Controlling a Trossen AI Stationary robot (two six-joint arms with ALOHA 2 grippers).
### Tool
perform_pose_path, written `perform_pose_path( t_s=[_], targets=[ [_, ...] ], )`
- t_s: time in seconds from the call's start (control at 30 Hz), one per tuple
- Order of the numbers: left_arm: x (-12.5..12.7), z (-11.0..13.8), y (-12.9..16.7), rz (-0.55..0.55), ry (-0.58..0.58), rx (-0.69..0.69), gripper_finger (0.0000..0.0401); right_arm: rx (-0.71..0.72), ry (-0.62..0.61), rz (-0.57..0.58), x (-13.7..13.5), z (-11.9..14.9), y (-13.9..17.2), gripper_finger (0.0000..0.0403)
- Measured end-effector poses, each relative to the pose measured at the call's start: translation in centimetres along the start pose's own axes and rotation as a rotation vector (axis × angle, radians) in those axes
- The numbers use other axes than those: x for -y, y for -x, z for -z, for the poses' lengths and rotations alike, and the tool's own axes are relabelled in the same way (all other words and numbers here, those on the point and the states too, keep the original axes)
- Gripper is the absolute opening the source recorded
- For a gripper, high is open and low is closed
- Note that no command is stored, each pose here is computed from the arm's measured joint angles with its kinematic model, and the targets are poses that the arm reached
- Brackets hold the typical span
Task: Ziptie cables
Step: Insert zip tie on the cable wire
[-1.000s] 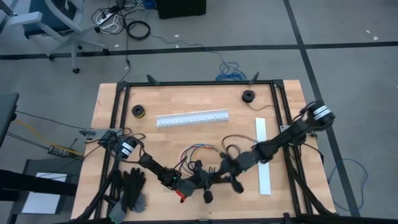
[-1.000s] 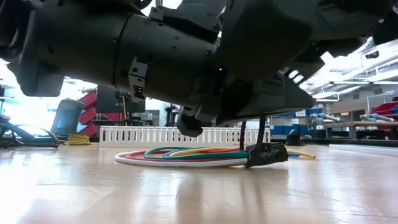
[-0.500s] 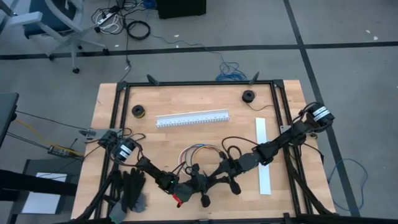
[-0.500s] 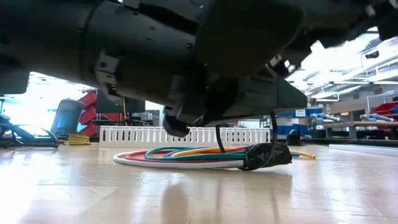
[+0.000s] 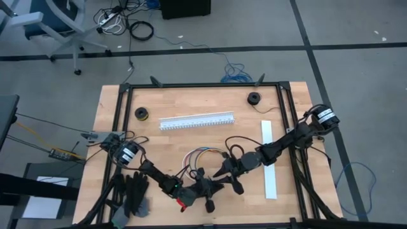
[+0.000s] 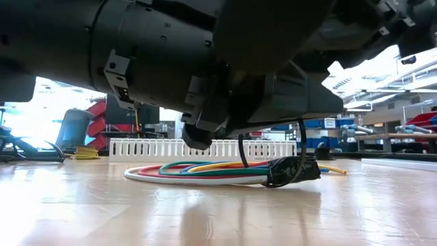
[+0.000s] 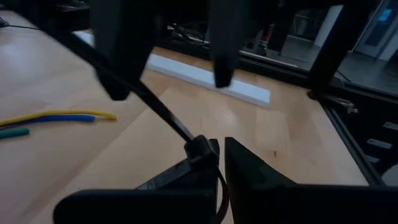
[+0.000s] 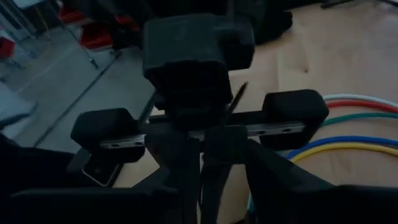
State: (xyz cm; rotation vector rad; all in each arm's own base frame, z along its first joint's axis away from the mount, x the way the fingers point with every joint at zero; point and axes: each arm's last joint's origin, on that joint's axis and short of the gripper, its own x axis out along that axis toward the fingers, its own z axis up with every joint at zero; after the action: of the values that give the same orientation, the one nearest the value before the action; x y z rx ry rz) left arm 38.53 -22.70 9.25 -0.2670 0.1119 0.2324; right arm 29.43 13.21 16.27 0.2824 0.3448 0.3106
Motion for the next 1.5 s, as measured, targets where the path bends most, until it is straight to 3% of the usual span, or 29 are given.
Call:
perform_pose_path(
  t_s=[0.57, 0.93, 1.5],
  targets=[
    [-0.6, -0.7, -0.8, 0.012, 0.006, 0.024, 0.0, -0.028, -0.036, -0.05, 1.3, -0.4, -0.1, 0.0104],
    [-0.6, -0.7, -0.8, 0.021, -0.011, 0.027, 0.0, -0.033, -0.017, -0.06, 1.3, -0.3, -0.1, 0.0004],
    [-0.1, -0.7, -0.4, 0.034, 0.025, 0.041, 0.0, -0.031, 0.007, -0.036, 1.1, -0.2, -0.1, 0.0]
  ],
)
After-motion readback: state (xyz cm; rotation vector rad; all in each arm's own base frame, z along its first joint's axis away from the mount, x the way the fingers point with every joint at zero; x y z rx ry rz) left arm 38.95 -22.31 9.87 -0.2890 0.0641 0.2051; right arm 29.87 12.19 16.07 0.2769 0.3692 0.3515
